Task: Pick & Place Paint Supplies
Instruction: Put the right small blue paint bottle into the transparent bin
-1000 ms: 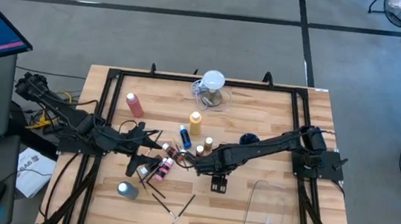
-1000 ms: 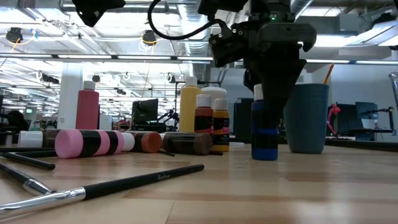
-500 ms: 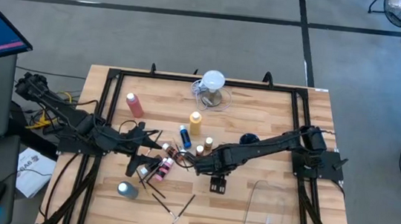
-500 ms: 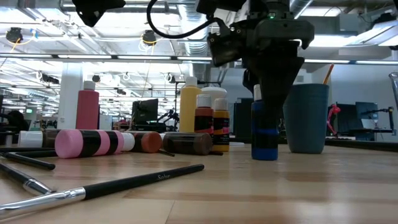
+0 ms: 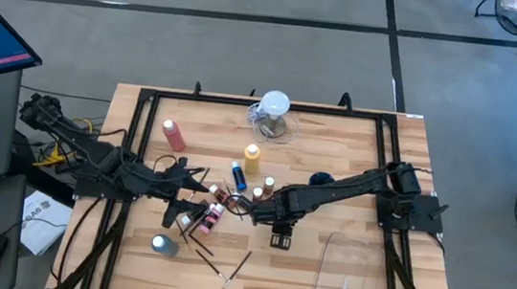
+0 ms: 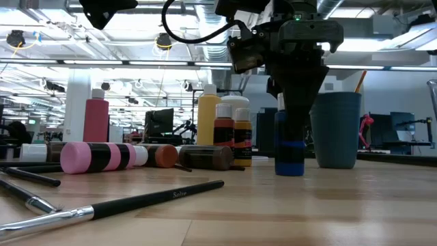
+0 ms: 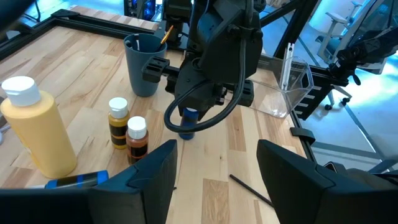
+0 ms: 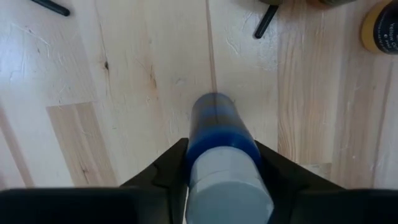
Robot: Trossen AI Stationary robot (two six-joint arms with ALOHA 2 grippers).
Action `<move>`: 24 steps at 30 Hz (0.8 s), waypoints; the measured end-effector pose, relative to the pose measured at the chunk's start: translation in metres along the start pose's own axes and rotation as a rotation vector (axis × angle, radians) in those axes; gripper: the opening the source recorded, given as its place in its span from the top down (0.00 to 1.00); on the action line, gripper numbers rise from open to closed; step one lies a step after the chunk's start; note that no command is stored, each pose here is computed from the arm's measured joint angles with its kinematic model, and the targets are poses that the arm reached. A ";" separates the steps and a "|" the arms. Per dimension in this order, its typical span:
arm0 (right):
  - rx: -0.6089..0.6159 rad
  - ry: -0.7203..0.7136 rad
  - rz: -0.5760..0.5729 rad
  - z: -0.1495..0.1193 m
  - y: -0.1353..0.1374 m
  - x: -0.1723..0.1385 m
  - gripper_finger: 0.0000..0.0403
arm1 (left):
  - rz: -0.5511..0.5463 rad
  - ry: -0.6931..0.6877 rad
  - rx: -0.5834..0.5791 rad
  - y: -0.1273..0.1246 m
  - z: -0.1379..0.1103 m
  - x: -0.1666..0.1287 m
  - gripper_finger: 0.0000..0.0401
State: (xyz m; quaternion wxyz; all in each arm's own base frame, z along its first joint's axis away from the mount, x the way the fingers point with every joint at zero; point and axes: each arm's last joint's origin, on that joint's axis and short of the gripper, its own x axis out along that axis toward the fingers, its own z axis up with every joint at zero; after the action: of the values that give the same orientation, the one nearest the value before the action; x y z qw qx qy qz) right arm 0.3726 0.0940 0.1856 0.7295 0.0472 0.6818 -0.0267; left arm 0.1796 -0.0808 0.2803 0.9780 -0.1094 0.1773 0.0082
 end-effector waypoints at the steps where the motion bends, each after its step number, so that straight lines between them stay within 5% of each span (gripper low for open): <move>1: 0.000 0.000 0.000 0.000 0.000 0.000 0.68 | 0.000 0.000 0.000 0.000 0.000 0.000 0.48; 12: -0.001 -0.035 0.008 0.004 0.011 -0.014 0.65 | 0.000 0.000 0.000 0.000 0.000 0.000 0.48; 24: 0.007 -0.013 -0.030 -0.005 0.036 -0.094 0.68 | 0.001 0.002 0.009 0.000 0.000 0.000 0.48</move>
State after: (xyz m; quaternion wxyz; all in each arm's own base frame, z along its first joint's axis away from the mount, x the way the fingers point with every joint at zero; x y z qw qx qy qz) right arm 0.3651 0.1280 0.2801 0.7333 0.0394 0.6775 -0.0406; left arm 0.1796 -0.0808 0.2800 0.9783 -0.1051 0.1785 0.0078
